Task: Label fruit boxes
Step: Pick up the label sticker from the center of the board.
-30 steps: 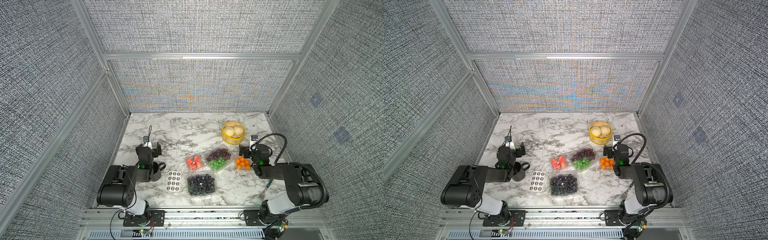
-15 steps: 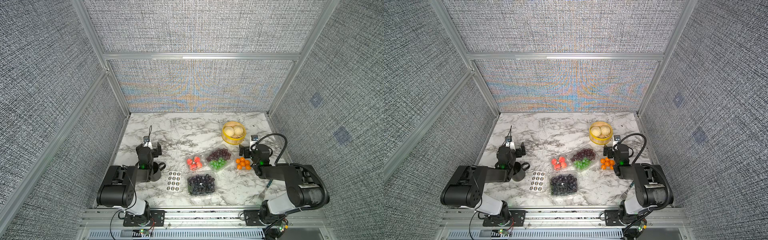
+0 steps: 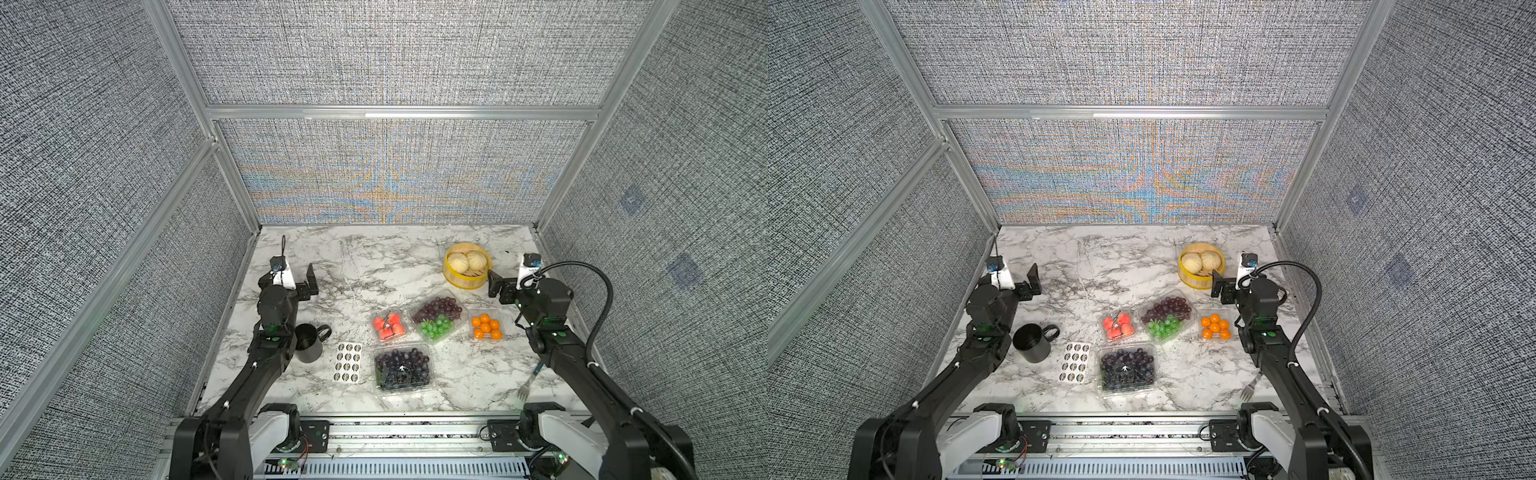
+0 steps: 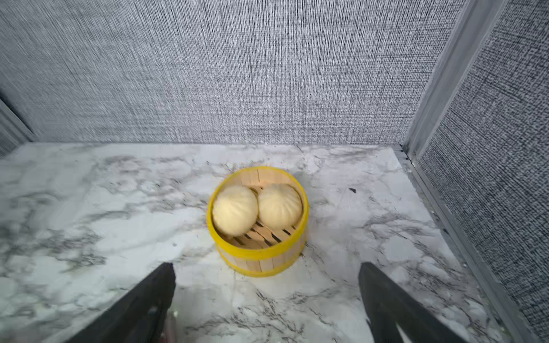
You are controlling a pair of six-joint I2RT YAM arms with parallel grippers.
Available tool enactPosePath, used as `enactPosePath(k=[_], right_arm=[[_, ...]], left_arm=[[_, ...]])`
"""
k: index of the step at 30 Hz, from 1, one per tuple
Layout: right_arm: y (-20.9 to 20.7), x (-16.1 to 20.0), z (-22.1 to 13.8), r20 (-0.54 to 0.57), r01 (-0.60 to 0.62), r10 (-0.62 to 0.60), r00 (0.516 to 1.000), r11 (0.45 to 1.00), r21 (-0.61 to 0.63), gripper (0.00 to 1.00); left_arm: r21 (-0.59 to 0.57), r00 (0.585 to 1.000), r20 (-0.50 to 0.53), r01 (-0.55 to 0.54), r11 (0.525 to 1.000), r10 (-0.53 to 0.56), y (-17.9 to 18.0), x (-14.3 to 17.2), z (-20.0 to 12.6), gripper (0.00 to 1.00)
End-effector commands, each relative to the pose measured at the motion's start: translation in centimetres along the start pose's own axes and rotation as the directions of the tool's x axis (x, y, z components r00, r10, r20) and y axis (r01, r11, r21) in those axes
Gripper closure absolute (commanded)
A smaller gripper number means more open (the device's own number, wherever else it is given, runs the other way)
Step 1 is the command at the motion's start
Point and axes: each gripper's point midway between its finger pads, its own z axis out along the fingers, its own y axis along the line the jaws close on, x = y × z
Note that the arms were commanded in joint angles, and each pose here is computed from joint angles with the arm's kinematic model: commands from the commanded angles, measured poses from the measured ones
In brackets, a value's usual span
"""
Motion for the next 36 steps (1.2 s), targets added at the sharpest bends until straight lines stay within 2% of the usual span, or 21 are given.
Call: enactPosePath(k=[1,2,4,7,8,9,10,11,13,14,16,20,23,27,32,36], right_arm=[[-2.0,4.4,-2.1,-0.161,-0.423,0.457,0.875,0.882,0.205,0.01],[-1.3,5.0,-3.0,-0.204,-0.492,0.527,0.825,0.848,0.199,0.01],[2.2,3.4,-3.7,-0.244,-0.443,0.422,0.873,0.896,-0.036,0.01],[5.2,2.5,-5.4,-0.301,-0.482,0.419,0.857,0.857,-0.181,0.01],[6.4,2.5,-6.0,-0.339,-0.486,0.399,0.852,0.844,-0.228,0.01],[7.2,2.5,-6.6,-0.369,-0.487,0.381,0.848,0.834,-0.258,0.01],[7.9,2.7,-7.1,-0.388,-0.478,0.358,0.849,0.833,-0.277,0.01],[8.5,2.9,-7.5,-0.397,-0.469,0.341,0.852,0.835,-0.289,0.01],[9.3,3.1,-8.1,-0.397,-0.439,0.305,0.866,0.844,-0.309,0.01],[9.9,3.2,-8.5,-0.402,-0.432,0.290,0.868,0.841,-0.325,0.01],[11.0,3.3,-8.8,-0.415,-0.417,0.260,0.872,0.837,-0.354,0.01],[13.8,2.9,-10.3,-0.430,-0.358,0.155,0.890,0.820,-0.446,0.01],[16.0,2.9,-11.0,-0.437,-0.320,0.081,0.896,0.798,-0.510,0.01],[17.9,3.8,-11.1,-0.449,-0.283,0.005,0.894,0.784,-0.553,0.01],[18.6,4.6,-10.8,-0.459,-0.255,-0.038,0.887,0.790,-0.558,0.01],[18.2,4.8,-10.7,-0.450,-0.242,-0.037,0.892,0.802,-0.546,0.01]], left_arm=[[0.228,0.981,-0.089,0.189,0.955,-0.173,-4.1,-0.6,-2.2,0.00],[0.308,0.971,-0.111,0.238,0.921,-0.213,-5.6,-1.3,-3.1,0.00],[0.365,0.928,-0.182,0.372,0.854,-0.326,-7.0,-1.8,-4.5,0.00],[0.504,0.891,-0.197,0.450,0.737,-0.409,-9.0,-1.8,-6.3,0.00],[0.544,0.882,-0.218,0.466,0.698,-0.419,-9.8,-2.1,-6.9,0.00],[0.590,0.901,-0.222,0.429,0.685,-0.373,-10.7,-2.3,-7.4,0.00],[0.575,0.887,-0.297,0.462,0.675,-0.354,-11.4,-1.9,-7.7,0.00],[0.539,0.879,-0.353,0.472,0.697,-0.322,-11.7,-1.3,-8.1,0.00],[0.401,0.875,-0.391,0.440,0.803,-0.285,-10.6,0.3,-8.5,0.00],[0.372,0.878,-0.400,0.419,0.828,-0.264,-10.4,0.8,-9.1,0.00],[0.351,0.869,-0.432,0.409,0.842,-0.241,-10.4,1.8,-10.1,0.00],[0.239,0.785,-0.586,0.405,0.882,-0.202,-10.3,6.1,-11.4,0.00],[0.201,0.745,-0.650,0.359,0.911,-0.151,-10.7,8.5,-12.1,0.01],[0.221,0.723,-0.687,0.310,0.925,-0.079,-11.8,10.7,-12.8,0.06],[0.232,0.647,-0.761,0.204,0.951,0.047,-13.2,14.6,-14.1,0.11],[0.165,0.601,-0.797,0.111,0.980,0.066,-11.9,16.9,-14.8,0.09]])
